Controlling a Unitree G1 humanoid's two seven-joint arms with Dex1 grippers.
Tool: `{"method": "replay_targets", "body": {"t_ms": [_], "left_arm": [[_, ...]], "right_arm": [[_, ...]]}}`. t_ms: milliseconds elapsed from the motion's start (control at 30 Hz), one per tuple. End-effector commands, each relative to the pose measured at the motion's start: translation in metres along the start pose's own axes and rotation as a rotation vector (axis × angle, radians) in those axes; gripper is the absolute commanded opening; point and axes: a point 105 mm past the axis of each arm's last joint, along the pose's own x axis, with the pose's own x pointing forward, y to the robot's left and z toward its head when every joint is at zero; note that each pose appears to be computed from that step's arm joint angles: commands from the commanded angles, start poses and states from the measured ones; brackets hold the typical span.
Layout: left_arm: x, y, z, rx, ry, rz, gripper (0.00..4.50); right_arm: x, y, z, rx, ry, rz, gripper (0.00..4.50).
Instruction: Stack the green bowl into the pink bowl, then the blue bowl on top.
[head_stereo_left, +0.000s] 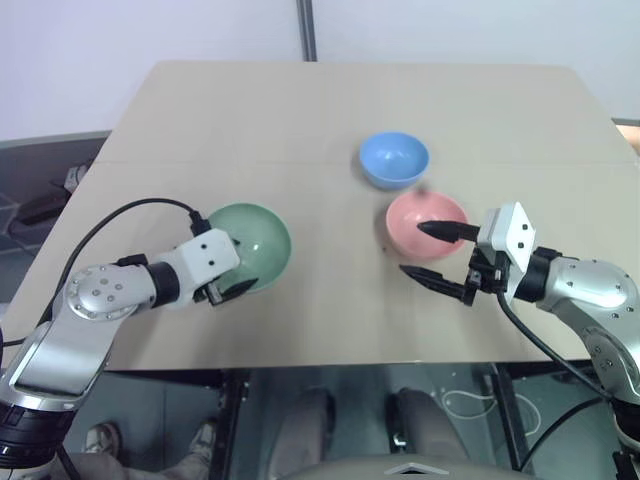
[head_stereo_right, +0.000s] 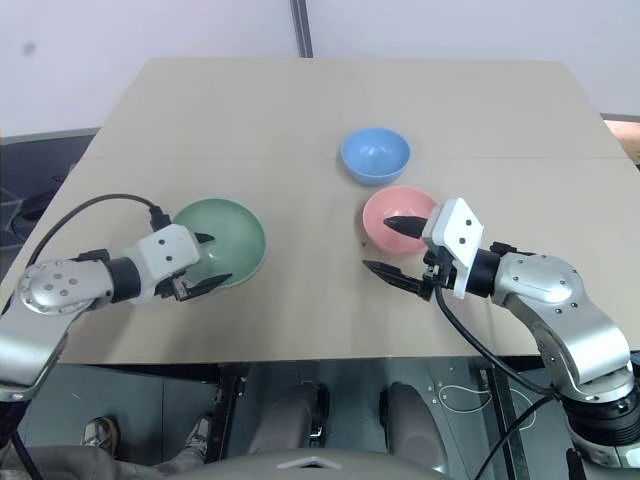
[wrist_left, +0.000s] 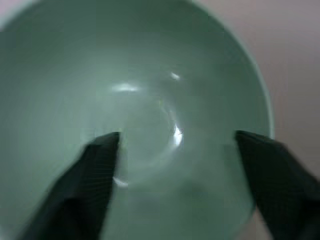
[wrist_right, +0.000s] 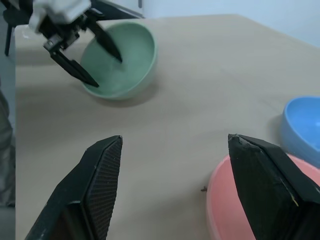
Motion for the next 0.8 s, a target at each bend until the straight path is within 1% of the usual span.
{"method": "replay_targets", "body": {"t_ms": [33,67,100,133,167,267,333,400,467,500,533,600,633,667,800], "left_arm": [[0.000,0.006,0.005,0.048,-0.006,0.005,1.74],[0.000,0.007,0.006,0.055,-0.012,0.004,1.31],[0.000,0.009,0.009,0.055,-0.026,0.005,0.71],[0.001,0.010,0.012,0.046,-0.039,0.009,0.21],[0.001,0.011,0.013,0.047,-0.041,0.006,0.10],[0.001,0.015,0.014,0.046,-0.049,0.012,0.10],[-0.002,0.021,0.021,0.007,-0.102,0.028,0.10],[-0.009,0.029,0.032,0.004,-0.176,0.055,0.10],[-0.015,0.033,0.036,-0.013,-0.191,0.055,0.61],[-0.017,0.034,0.037,-0.015,-0.188,0.058,0.92],[-0.018,0.034,0.037,-0.014,-0.182,0.057,1.32],[-0.019,0.032,0.035,0.009,-0.163,0.047,2.42],[-0.020,0.030,0.035,0.021,-0.156,0.037,2.81],[-0.020,0.027,0.035,0.019,-0.156,0.020,3.37],[-0.022,0.010,0.032,0.037,-0.128,-0.067,3.37]], "right_arm": [[-0.007,-0.001,0.012,-0.052,-0.035,-0.037,3.74],[-0.008,-0.001,0.012,-0.053,-0.034,-0.045,3.74],[-0.008,-0.001,0.011,-0.054,-0.033,-0.050,3.74],[-0.008,-0.001,0.011,-0.053,-0.032,-0.055,3.74],[-0.008,-0.001,0.011,-0.053,-0.031,-0.058,3.74],[-0.010,-0.002,0.009,-0.056,-0.025,-0.070,3.74],[-0.011,-0.003,0.008,-0.062,-0.020,-0.078,3.74],[-0.012,-0.004,0.007,-0.063,-0.020,-0.084,3.74],[-0.011,-0.004,0.007,-0.064,-0.021,-0.085,3.74],[-0.011,-0.005,0.007,-0.065,-0.023,-0.086,3.74],[-0.011,-0.005,0.007,-0.065,-0.025,-0.087,3.74],[-0.010,-0.005,0.007,-0.066,-0.027,-0.088,3.74],[-0.010,-0.005,0.007,-0.066,-0.027,-0.088,3.74],[-0.010,-0.005,0.006,-0.068,-0.026,-0.087,3.74],[-0.010,-0.005,0.005,-0.073,-0.019,-0.084,3.74]]}}
